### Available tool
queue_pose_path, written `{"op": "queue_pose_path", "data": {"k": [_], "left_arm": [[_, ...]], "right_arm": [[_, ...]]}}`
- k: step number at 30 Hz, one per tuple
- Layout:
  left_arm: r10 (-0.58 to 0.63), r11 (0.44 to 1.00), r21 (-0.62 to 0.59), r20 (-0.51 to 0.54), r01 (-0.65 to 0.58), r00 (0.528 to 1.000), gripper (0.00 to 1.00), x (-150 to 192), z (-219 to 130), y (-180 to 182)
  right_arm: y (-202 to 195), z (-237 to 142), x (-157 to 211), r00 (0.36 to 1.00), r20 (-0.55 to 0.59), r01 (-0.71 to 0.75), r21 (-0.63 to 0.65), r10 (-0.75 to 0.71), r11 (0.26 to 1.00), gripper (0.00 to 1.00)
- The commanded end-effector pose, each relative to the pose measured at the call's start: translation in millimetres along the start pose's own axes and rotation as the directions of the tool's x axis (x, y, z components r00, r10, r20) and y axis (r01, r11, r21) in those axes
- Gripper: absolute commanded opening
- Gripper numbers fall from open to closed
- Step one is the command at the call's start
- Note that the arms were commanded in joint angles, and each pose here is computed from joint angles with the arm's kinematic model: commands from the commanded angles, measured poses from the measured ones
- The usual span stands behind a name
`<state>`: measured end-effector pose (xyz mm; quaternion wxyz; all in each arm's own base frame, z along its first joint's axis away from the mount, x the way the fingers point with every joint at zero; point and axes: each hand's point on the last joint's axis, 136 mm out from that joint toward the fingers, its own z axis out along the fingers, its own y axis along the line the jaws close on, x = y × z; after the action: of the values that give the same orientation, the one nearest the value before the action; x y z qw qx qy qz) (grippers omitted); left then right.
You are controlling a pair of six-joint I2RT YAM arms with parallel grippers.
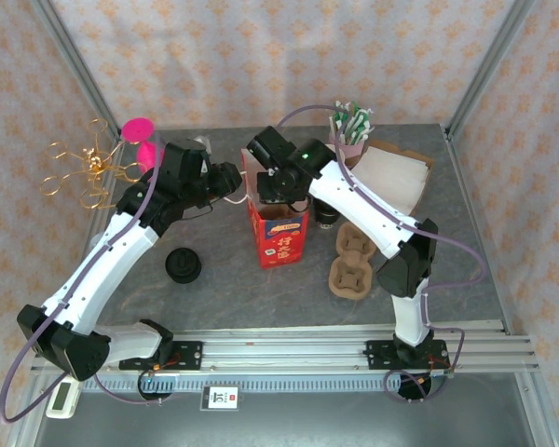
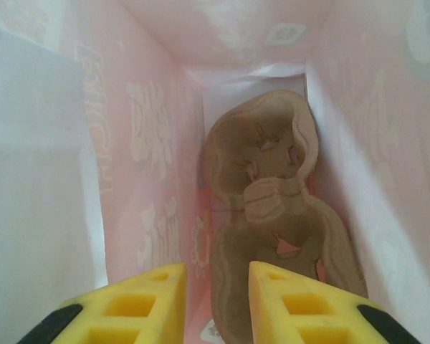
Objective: Pack the takeout coffee
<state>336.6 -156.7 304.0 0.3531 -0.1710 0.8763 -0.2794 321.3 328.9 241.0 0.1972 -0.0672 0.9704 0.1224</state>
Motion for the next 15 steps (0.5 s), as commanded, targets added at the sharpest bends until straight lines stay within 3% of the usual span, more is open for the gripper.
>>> {"op": "queue_pose_path", "data": {"k": [1,15], "left_arm": [[0.025,1.0,0.016,0.02,-0.026,0.999,0.39,-6.0,1.5,-2.7],[0.036,0.999,0.025,0.026,-0.036,0.999,0.39,-5.5,-5.4,-3.5]], "right_arm": [[-4.5,-9.3,3.2,1.0,0.0,0.014,0.033,-0.014,0.999,0.28],[-10.5,-15.1,4.3,1.0,-0.004,0.026,0.062,-0.026,0.998,0.28]]}}
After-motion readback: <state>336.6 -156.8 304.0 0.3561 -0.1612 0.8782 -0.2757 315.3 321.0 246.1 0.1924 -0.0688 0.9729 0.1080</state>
